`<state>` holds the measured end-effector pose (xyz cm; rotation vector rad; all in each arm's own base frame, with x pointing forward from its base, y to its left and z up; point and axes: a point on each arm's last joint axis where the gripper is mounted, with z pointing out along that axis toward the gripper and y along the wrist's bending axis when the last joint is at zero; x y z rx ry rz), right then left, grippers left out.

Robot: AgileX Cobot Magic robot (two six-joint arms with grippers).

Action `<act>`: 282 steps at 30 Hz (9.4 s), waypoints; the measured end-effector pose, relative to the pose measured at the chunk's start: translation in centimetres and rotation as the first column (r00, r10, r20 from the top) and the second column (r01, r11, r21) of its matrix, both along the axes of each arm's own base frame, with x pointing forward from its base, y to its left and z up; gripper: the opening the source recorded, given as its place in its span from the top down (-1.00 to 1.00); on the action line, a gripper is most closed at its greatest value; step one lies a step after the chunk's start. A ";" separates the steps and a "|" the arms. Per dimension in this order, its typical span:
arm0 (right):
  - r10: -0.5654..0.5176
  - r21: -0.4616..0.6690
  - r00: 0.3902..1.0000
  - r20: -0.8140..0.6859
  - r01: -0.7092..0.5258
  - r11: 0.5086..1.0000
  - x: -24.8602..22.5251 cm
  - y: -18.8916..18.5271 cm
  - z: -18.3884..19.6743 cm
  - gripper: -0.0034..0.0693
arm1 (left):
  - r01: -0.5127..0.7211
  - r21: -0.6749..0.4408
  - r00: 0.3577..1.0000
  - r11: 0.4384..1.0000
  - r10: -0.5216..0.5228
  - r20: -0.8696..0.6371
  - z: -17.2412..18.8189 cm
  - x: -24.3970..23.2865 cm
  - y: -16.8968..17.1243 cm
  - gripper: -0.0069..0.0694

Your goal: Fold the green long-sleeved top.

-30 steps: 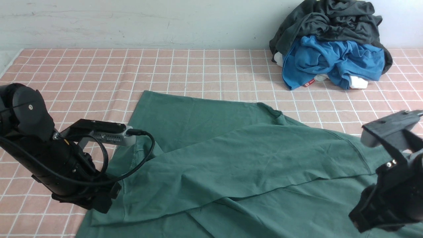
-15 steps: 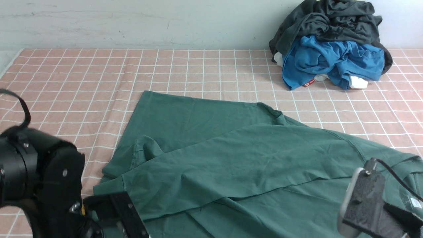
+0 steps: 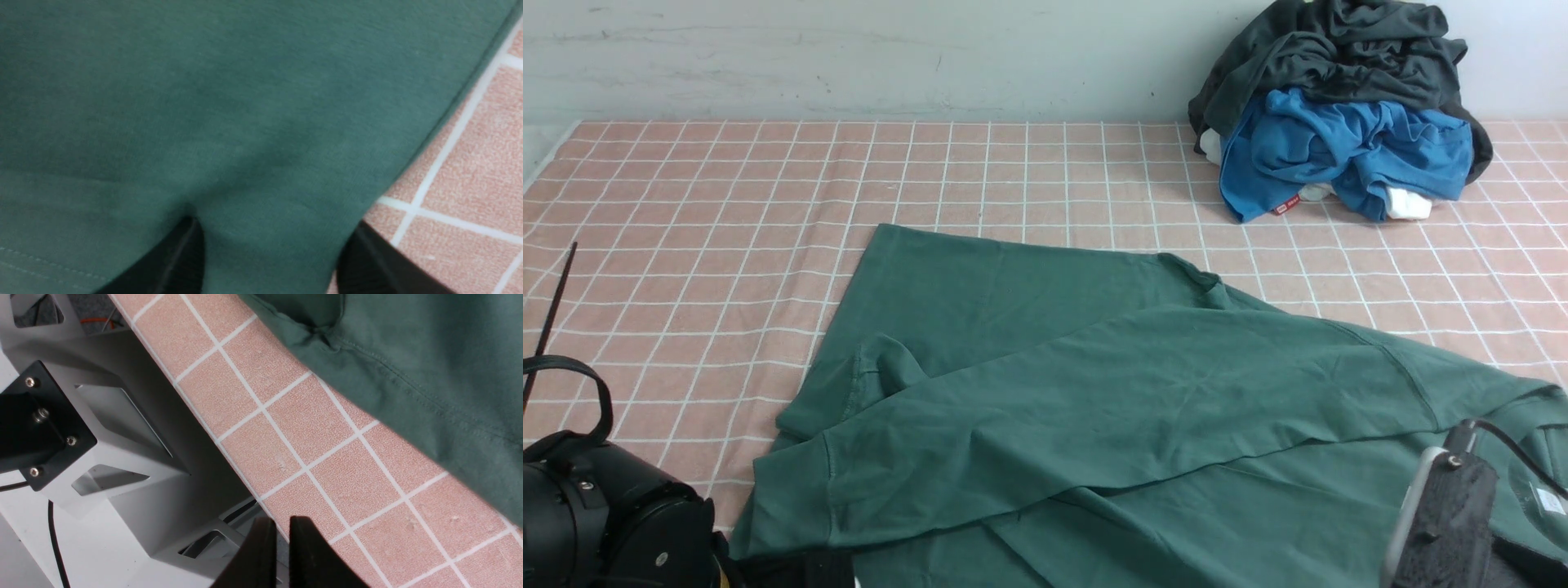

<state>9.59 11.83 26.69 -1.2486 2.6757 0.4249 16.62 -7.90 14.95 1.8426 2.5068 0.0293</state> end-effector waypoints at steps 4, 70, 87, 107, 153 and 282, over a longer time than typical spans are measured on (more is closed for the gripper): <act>-0.002 -0.002 1.000 0.000 0.002 1.000 0.0 0.0 0.0 0.79 | -0.004 0.000 1.000 1.000 0.004 0.010 0.0 0.1 0.0 0.12; 0.401 -0.452 0.865 0.301 -0.241 0.859 9.3 -0.1 -4.5 0.91 | -0.351 -0.180 0.908 0.919 0.381 0.173 10.6 4.1 -0.4 0.80; -0.033 -0.209 0.892 0.451 0.141 0.968 26.3 -5.4 0.2 0.91 | -0.335 -0.227 0.841 0.915 0.399 0.366 14.6 24.1 0.0 0.77; -0.342 -0.082 0.792 0.506 0.438 0.895 35.9 -6.1 -6.9 0.37 | -0.419 -0.343 0.675 0.841 0.541 0.502 6.1 34.4 2.5 0.02; -0.925 -0.001 0.317 0.212 0.946 0.324 24.5 -19.9 -10.0 -0.50 | -0.847 -0.143 0.528 0.511 0.839 -0.132 0.9 24.6 5.2 0.83; -0.398 0.521 0.638 0.659 -0.006 0.853 0.5 -4.4 11.1 0.94 | -0.248 -0.857 0.316 0.452 0.874 0.370 14.1 -12.7 6.6 0.83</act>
